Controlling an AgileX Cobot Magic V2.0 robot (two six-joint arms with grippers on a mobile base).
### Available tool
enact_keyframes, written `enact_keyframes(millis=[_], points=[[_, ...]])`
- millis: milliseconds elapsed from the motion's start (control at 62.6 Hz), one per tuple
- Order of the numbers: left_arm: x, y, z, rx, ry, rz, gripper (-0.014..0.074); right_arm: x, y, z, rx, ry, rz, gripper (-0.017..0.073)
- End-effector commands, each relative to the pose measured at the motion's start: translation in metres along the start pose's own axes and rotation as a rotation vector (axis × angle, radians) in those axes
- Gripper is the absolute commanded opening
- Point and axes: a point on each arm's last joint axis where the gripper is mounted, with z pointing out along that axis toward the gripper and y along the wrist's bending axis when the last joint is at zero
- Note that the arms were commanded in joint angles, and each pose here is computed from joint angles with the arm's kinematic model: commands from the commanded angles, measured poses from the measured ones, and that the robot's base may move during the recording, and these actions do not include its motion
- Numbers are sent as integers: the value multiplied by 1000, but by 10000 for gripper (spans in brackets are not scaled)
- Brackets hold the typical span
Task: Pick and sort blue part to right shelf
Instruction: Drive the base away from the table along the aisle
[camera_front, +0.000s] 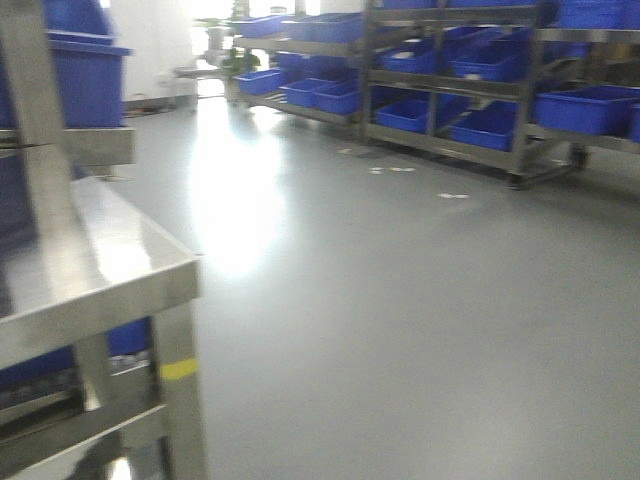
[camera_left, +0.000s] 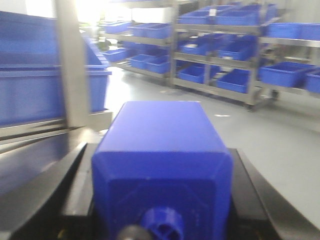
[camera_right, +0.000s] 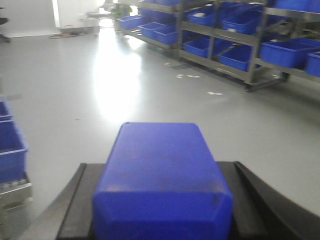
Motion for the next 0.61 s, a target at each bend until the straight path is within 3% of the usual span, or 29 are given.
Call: enact_keyframes(millis=[0, 591], points=[[-17, 0, -1, -3, -107, -7, 365, -19, 1, -2, -5, -123, -17, 373], [-17, 0, -1, -3, -107, -7, 365, -19, 1, -2, -5, -123, -17, 373]])
